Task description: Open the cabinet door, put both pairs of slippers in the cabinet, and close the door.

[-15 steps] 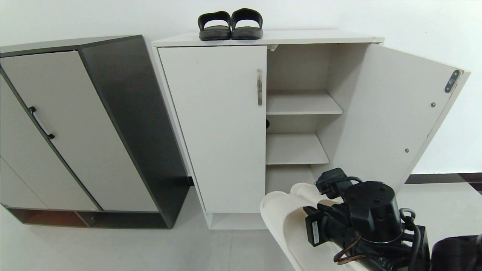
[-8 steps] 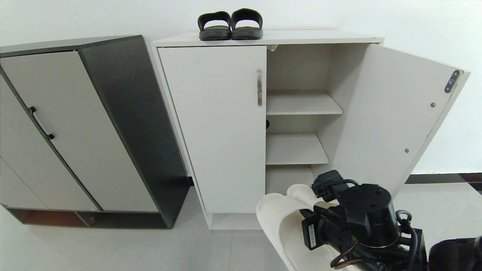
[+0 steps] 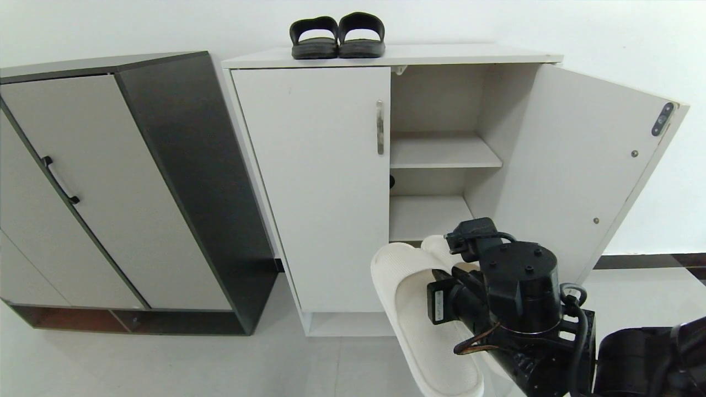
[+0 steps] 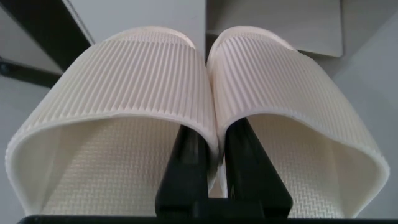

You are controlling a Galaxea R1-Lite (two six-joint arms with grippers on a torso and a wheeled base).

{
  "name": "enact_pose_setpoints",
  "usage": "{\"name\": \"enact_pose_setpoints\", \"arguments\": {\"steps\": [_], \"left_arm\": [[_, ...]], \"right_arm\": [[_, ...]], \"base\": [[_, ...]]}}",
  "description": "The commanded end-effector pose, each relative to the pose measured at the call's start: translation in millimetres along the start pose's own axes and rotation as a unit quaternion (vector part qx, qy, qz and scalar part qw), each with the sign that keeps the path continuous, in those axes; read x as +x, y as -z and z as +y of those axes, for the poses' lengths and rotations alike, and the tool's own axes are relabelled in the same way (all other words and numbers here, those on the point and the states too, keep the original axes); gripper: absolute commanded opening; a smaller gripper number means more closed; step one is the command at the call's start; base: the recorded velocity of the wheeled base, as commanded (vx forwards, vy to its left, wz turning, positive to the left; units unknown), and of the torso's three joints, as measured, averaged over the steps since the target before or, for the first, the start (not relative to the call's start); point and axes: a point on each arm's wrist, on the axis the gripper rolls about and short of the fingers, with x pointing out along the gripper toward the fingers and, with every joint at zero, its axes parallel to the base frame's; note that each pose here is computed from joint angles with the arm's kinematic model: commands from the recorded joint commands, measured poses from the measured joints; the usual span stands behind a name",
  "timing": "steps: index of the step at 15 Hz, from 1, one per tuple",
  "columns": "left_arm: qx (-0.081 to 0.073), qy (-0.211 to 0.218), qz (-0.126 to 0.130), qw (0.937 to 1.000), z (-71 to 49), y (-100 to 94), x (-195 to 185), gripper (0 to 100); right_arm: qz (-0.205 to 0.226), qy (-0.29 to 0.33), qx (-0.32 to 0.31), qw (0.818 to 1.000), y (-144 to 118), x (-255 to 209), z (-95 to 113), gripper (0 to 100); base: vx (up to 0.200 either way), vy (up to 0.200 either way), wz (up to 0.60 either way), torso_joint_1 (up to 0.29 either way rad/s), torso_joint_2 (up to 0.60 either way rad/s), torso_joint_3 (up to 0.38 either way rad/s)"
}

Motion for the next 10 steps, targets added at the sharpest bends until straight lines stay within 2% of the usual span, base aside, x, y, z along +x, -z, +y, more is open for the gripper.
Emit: {"name": "enact_pose_setpoints", "arguments": {"steps": [1, 6, 8, 10], "left_arm": [[0.000, 0.000, 0.001, 1.0000, 0.0, -0.1, 0, 0], [0.000, 0.000, 0.001, 1.0000, 0.0, -0.1, 0, 0], [0.000, 0.000, 0.001, 1.0000, 0.0, -0.1, 0, 0], [0.000, 0.001, 0.001, 1.0000, -0.1, -0.1, 0, 0]], "right_arm": [[0.011, 0.003, -0.009, 1.000, 10, 8, 6, 0], [0.002, 0.012, -0.005, 1.000, 8, 25, 19, 0], [0.005, 0.029, -0.007, 1.000, 15, 34, 23, 0], [-0.011, 0.027, 0.029, 0.999, 8, 46, 32, 0]], "base": [[0.000, -0.200, 0.00, 0.002, 0.01, 0.007], [0.000, -0.200, 0.00, 0.004, 0.00, 0.002], [0.000, 0.000, 0.00, 0.000, 0.00, 0.000], [0.000, 0.000, 0.00, 0.000, 0.00, 0.000]]}}
